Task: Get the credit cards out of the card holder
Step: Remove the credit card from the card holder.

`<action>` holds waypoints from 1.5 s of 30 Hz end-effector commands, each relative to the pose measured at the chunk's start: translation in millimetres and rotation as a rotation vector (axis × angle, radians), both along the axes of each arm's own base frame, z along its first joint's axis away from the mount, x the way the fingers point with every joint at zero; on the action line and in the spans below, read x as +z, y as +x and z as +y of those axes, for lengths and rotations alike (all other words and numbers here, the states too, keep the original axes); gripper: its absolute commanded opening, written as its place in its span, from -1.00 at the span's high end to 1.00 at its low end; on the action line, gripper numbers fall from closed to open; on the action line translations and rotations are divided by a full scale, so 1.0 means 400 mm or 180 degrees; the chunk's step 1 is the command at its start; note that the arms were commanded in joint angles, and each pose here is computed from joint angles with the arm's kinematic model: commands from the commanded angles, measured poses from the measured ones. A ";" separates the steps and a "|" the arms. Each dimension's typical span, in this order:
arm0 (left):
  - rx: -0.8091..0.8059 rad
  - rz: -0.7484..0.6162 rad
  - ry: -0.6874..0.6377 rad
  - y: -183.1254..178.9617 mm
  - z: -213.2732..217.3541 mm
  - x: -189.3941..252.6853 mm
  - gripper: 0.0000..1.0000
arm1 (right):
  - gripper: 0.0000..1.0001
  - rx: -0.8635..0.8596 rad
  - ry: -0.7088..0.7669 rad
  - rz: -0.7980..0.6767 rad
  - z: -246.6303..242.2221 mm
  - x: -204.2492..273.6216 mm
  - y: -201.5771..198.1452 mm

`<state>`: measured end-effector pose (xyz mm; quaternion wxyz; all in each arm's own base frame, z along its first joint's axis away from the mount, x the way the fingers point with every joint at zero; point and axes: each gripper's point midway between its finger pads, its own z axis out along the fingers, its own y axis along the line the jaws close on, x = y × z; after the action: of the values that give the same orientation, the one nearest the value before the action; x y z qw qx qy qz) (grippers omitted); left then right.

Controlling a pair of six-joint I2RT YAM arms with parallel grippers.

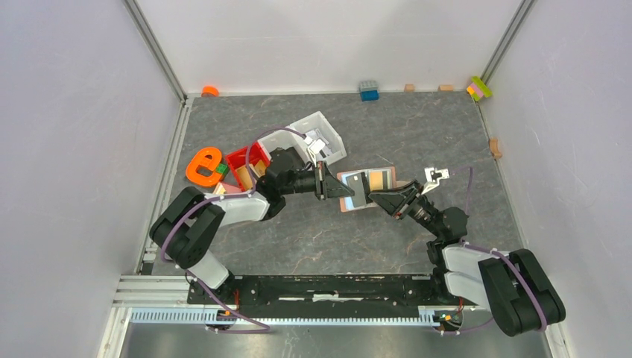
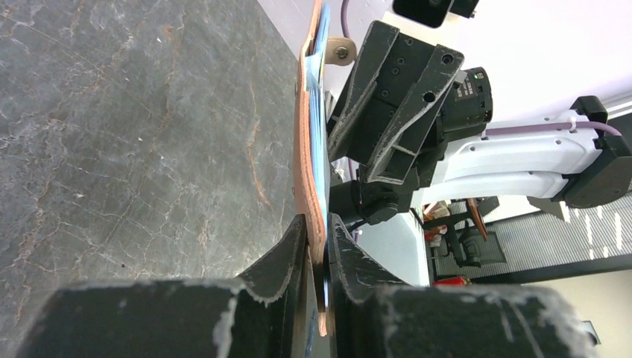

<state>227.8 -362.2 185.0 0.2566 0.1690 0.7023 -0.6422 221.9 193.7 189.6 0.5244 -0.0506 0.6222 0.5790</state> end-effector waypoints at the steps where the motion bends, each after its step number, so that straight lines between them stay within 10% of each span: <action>1: -0.0180 -0.0153 -0.0189 -0.020 -0.020 0.055 0.95 | 0.31 0.0053 0.0089 -0.0234 0.001 0.040 -0.011; 18: -0.0401 -0.0289 -0.0439 -0.060 -0.028 0.101 0.93 | 0.26 0.0188 0.0162 -0.0158 0.013 0.040 -0.018; 30: -0.0207 -0.0276 -0.0227 -0.035 -0.025 0.070 0.86 | 0.99 0.0322 0.0302 -0.0277 0.019 0.073 -0.042; 45: 0.0223 -0.0209 -0.0227 0.022 0.038 0.064 0.80 | 1.00 -0.0244 0.0119 -0.0192 -0.039 0.022 -0.007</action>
<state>229.6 -353.7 191.4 0.2719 0.1608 0.6969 -0.6439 218.8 190.7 200.7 0.5241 -0.0381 0.6051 0.5981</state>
